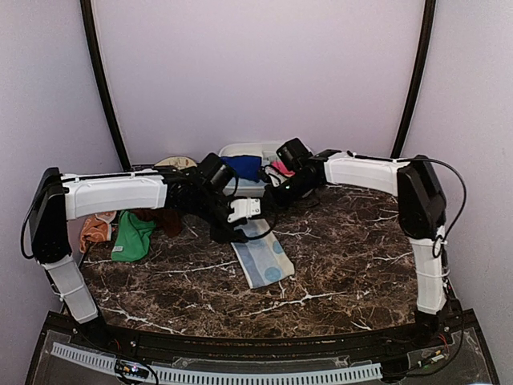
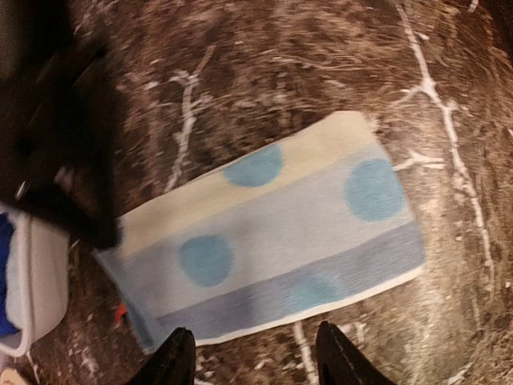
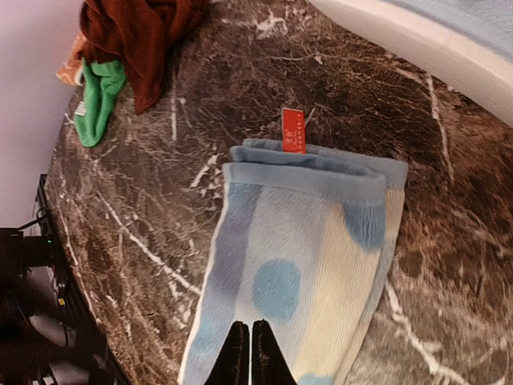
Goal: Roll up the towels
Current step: Rotate the towel at the center of the board.
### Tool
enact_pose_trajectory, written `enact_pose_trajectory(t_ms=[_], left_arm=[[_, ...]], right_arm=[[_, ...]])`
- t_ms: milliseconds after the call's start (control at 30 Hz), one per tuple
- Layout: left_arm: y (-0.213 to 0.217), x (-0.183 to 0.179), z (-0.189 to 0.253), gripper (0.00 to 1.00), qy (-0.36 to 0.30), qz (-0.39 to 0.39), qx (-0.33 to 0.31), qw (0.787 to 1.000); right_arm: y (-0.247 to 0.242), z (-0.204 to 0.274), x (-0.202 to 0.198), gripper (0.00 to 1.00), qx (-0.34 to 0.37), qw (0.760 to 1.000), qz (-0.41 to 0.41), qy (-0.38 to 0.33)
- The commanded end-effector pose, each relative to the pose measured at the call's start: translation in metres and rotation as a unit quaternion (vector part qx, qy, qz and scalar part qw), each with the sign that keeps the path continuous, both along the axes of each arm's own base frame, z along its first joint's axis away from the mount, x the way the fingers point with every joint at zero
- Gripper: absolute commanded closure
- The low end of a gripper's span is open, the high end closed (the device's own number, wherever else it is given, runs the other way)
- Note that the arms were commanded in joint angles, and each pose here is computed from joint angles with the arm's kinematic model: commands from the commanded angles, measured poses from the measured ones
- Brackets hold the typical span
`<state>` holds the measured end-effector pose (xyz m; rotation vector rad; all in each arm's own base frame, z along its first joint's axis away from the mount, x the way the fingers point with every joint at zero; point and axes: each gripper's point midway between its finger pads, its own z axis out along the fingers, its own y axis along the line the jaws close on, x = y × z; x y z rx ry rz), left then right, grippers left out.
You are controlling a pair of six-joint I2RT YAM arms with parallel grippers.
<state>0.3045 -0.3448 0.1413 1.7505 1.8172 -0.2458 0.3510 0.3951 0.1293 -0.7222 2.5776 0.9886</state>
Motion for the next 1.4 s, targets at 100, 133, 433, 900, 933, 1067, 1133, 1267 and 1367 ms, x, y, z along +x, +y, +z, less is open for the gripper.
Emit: enact_pose_trajectory(t_ms=[100, 133, 433, 900, 933, 1067, 1133, 1267, 1367], left_arm=[[-0.035, -0.072, -0.037, 0.48, 0.073, -0.095, 0.004, 0.993], [-0.041, -0.073, -0.039, 0.49, 0.071, -0.099, 0.003, 0.993], [-0.037, -0.06, -0.107, 0.61, 0.048, -0.083, 0.062, 0.993], [0.027, -0.096, -0.132, 0.62, 0.052, -0.12, 0.137, 0.982], [0.025, -0.095, -0.126, 0.6, 0.048, -0.116, 0.131, 0.983], [0.0, -0.076, -0.078, 0.39, 0.017, -0.088, 0.072, 0.993], [-0.009, -0.061, -0.051, 0.33, -0.017, -0.069, 0.04, 0.997], [-0.006, -0.03, -0.015, 0.3, -0.026, -0.013, 0.0, 1.0], [0.008, -0.015, -0.002, 0.26, 0.019, 0.02, -0.034, 0.999]], right_arm=[[0.025, -0.071, 0.043, 0.99, -0.022, 0.998, 0.013, 0.054], [0.024, -0.078, 0.048, 0.99, -0.019, 0.998, 0.005, 0.056], [-0.002, -0.118, 0.054, 1.0, -0.038, 0.995, -0.064, 0.069], [-0.027, -0.1, 0.026, 1.0, 0.007, 0.989, -0.127, 0.075], [-0.026, -0.1, 0.023, 1.0, 0.006, 0.989, -0.128, 0.073], [-0.022, -0.09, 0.023, 0.92, 0.012, 0.99, -0.127, 0.056], [-0.021, -0.081, 0.028, 0.9, 0.015, 0.991, -0.129, 0.046], [-0.026, -0.067, 0.034, 0.87, 0.007, 0.991, -0.127, 0.027], [-0.036, -0.041, 0.038, 0.81, -0.001, 0.992, -0.129, -0.007]])
